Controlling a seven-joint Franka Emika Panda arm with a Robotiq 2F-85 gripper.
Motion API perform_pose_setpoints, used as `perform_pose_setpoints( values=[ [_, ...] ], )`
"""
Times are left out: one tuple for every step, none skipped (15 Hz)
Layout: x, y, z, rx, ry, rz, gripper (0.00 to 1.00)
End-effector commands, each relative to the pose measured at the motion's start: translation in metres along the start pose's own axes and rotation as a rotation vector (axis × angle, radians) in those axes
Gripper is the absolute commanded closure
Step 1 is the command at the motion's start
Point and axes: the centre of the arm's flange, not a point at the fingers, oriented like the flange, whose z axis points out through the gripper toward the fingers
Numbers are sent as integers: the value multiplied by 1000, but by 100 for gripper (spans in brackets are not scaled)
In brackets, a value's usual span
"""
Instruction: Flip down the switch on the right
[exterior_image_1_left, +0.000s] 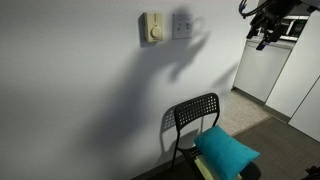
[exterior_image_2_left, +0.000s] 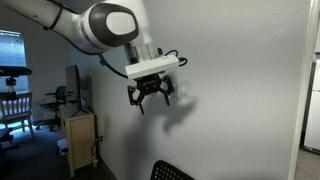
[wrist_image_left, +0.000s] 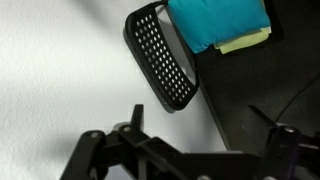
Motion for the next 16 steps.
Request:
perform_pose_setpoints(
  values=[
    [33, 11, 16, -43, 39, -185, 0],
    [43, 11, 18, -60, 32, -229, 0],
    [53, 12, 19, -81, 30, -274, 0],
    [63, 12, 17, -98, 30, -314, 0],
    [72, 13, 17, -121, 33, -347, 0],
    [83, 14, 14, -144, 40, -381, 0],
    [92, 16, 13, -169, 46, -411, 0],
    [100, 19, 12, -194, 52, -434, 0],
    [109, 23, 12, -226, 64, -443, 0],
    [116, 27, 11, -245, 80, -447, 0],
    [122, 32, 12, -233, 103, -450, 0],
    [125, 36, 13, -210, 119, -451, 0],
    [116, 15, 6, -216, 93, -420, 0],
    [120, 18, 9, -211, 103, -426, 0],
    [122, 21, 10, -210, 107, -428, 0],
    [123, 23, 12, -209, 107, -429, 0]
  ],
)
